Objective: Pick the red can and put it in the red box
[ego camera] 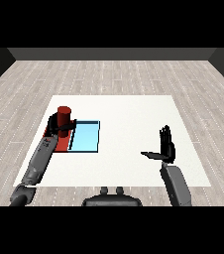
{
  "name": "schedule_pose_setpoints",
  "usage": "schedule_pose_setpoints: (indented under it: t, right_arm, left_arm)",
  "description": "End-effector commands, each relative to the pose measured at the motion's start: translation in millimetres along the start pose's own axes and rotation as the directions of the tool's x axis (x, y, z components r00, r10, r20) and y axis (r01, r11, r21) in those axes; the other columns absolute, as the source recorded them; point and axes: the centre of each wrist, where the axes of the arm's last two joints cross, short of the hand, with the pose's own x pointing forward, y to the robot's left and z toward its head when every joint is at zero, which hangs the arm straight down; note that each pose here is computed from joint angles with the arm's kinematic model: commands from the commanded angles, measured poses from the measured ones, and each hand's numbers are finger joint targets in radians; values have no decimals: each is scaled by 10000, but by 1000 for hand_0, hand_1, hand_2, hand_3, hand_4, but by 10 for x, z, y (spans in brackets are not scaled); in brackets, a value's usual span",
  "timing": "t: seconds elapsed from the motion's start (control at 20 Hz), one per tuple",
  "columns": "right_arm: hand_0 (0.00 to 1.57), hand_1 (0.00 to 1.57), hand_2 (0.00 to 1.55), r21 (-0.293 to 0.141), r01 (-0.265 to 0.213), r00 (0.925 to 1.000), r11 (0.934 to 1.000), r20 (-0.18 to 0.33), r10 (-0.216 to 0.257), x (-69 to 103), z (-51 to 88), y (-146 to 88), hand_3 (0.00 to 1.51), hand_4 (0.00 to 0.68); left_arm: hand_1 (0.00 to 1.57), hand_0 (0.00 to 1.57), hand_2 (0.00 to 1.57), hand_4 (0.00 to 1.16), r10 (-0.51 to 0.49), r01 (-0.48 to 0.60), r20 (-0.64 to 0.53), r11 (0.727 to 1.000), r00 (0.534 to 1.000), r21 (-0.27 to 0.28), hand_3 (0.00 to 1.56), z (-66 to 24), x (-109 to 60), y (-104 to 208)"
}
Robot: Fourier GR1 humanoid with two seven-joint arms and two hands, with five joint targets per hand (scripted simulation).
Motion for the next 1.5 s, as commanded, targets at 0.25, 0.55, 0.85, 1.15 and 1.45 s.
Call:
schedule_pose_setpoints:
  t: [0.25,0.55,0.85,1.15,1.45]
  right_arm:
    - [0,0,0,24,113,9990,9999,437,-114,-76,-119,-113,0,0]
    - [0,0,0,258,-345,9940,9991,1049,316,-8,-99,20,0,0]
    - [0,0,0,310,-287,9895,9991,1422,240,47,14,-103,0,0]
    - [0,0,0,475,21,9890,9989,1474,-91,79,-59,14,0,0]
    - [0,0,0,519,-19,9859,9986,1672,-68,78,50,64,0,0]
  left_arm:
    - [1571,1571,1571,1075,-774,947,-2686,9941,9601,520,1485,-33,-944,368]
    - [1005,1005,1064,939,-2380,2837,-4648,9585,8528,297,1208,84,-1245,381]
    - [798,798,749,709,-2399,2885,-5707,9575,7853,-54,0,149,-1330,252]
    - [0,0,0,654,-3502,3045,-5509,9361,7576,-1764,0,232,-1429,336]
    - [0,0,0,0,-4389,3689,-6028,8966,6663,-2450,0,23,-1268,500]
